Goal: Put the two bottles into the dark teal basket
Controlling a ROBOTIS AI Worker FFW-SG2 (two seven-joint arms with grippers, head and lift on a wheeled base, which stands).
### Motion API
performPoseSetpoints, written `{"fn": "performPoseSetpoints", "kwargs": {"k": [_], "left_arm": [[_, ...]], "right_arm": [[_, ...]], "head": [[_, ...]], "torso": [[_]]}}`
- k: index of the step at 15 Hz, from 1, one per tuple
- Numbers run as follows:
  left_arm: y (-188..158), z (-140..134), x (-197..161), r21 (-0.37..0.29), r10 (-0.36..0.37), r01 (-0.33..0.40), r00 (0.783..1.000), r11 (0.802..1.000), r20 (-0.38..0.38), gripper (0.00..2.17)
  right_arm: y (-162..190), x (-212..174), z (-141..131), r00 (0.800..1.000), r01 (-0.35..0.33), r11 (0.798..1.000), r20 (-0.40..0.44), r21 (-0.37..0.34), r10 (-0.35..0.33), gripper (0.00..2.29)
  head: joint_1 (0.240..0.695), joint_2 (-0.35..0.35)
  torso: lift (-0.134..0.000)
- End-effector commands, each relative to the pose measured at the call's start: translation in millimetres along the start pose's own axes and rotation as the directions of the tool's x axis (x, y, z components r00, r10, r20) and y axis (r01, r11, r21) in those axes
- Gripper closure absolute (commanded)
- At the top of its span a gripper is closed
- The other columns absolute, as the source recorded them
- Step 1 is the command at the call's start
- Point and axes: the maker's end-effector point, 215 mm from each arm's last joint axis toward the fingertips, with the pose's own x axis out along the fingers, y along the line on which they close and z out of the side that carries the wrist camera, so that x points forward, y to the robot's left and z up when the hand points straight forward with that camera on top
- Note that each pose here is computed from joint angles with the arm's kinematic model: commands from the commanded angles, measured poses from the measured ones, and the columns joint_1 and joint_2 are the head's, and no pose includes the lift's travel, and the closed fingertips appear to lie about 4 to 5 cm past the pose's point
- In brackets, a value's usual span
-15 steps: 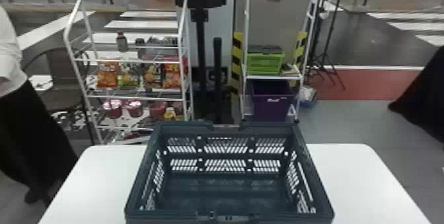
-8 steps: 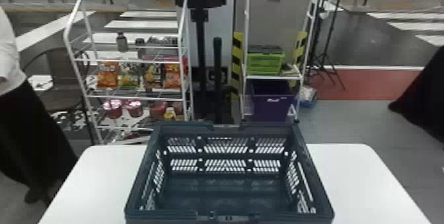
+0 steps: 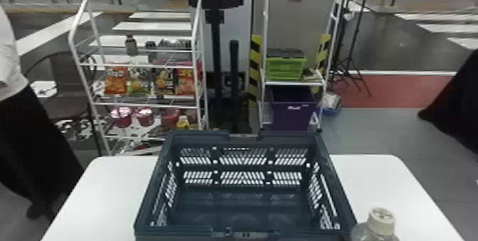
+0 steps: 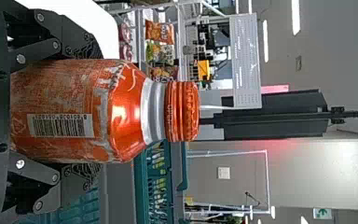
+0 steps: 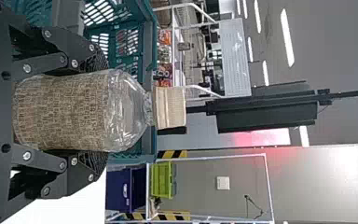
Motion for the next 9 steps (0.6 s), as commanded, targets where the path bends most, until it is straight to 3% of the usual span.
{"fn": "performPoseSetpoints", "kwargs": {"k": [1, 4, 6, 9], "left_arm": [[1, 0, -2, -0.008, 0.004, -0.004, 1.0, 1.0, 0.0, 2.15], [2, -3, -1, -0.014, -0.006, 0.006, 1.0, 1.0, -0.005, 2.15], [4, -6, 0, -0.011, -0.012, 0.012, 1.0, 1.0, -0.01, 2.15], [6, -12, 1, -0.019, -0.015, 0.015, 1.0, 1.0, -0.018, 2.15]], "right_arm": [[4, 19, 21, 1.0, 0.005, 1.0, -0.005, 0.011, -0.005, 2.28], [15, 52, 36, 0.999, 0.0, 1.0, -0.035, 0.024, 0.001, 2.28], [18, 78, 16, 0.986, 0.008, 1.0, -0.164, 0.0, -0.008, 2.28], [36, 119, 1, 0.959, -0.016, 0.998, -0.282, -0.056, 0.0, 2.28]], "head": [[0.499, 0.0], [0.499, 0.0], [0.499, 0.0], [0.499, 0.0]], "torso": [[0.0], [0.0], [0.0], [0.0]]}}
